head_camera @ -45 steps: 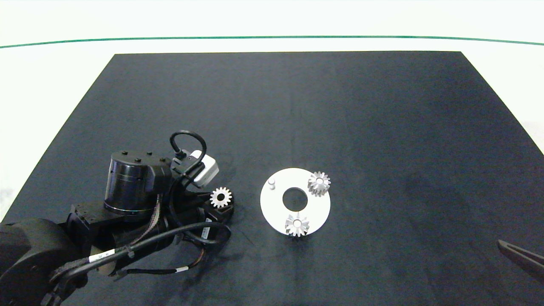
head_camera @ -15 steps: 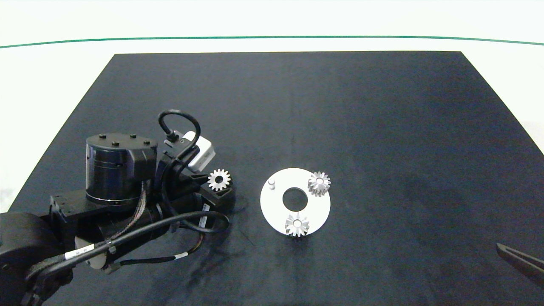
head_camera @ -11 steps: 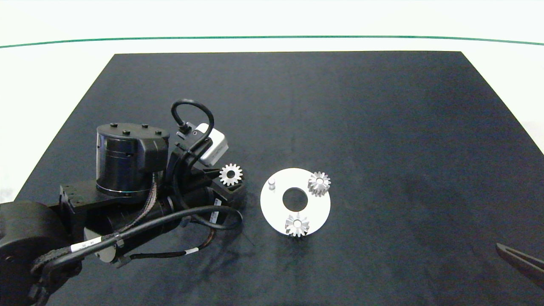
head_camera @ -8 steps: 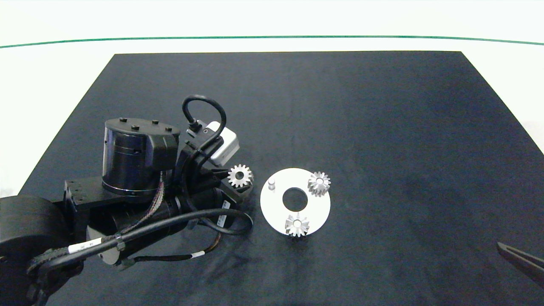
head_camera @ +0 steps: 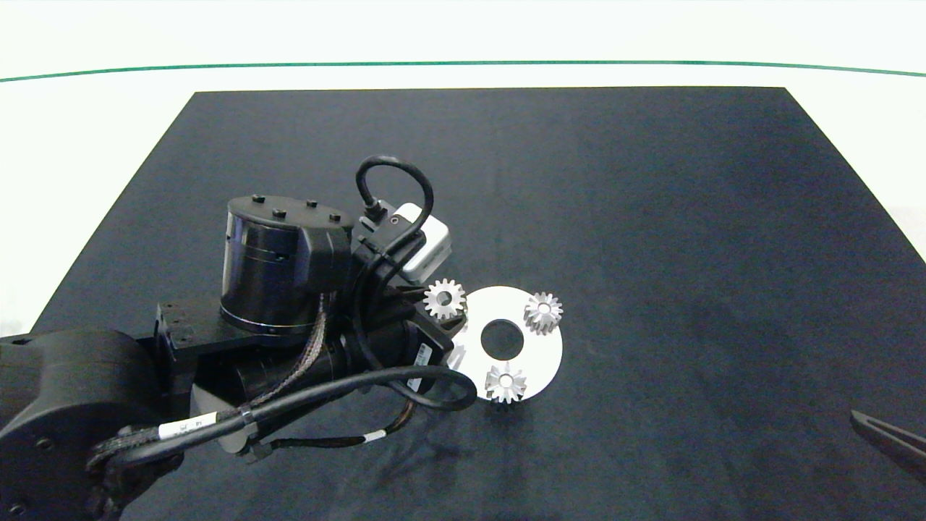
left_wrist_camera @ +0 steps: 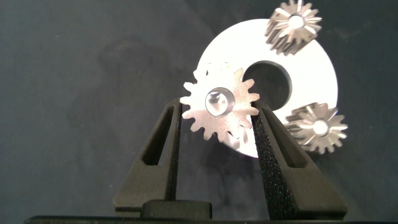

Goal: Install three planetary gears onto the carrier pins

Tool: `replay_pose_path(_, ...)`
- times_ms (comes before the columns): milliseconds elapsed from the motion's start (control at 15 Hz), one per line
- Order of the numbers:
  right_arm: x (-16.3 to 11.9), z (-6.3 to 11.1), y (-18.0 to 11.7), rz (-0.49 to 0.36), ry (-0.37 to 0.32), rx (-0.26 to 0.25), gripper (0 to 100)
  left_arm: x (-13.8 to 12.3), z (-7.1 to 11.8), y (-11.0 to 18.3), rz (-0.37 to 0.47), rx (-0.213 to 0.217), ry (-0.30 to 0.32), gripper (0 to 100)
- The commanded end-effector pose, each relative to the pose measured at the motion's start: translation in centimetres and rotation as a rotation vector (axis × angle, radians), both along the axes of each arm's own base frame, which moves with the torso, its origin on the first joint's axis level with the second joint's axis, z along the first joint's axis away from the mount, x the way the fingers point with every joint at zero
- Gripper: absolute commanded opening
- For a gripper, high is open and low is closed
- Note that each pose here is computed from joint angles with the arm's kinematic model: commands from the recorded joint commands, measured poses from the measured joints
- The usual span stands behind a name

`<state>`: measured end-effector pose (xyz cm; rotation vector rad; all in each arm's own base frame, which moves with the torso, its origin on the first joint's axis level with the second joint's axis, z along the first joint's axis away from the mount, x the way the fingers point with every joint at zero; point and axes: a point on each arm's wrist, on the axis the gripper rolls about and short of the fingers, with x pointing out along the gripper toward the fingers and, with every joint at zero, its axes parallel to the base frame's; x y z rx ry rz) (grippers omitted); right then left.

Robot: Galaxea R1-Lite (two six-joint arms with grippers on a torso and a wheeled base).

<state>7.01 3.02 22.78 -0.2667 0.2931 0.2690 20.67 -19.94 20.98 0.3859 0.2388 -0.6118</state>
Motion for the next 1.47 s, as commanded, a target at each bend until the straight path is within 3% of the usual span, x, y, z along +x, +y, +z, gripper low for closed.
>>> replay_pose_path(67,0.0,0.0,0.0,0.000,0.001,-0.001,100,0.5,-0.6,-0.7,-0.005,0.015,0.013,0)
replay_pose_path(1467,-0.1,0.0,0.0,0.002,-0.002,-0.001,100,2.4,-1.5,-2.4,0.007,0.048,0.007,0)
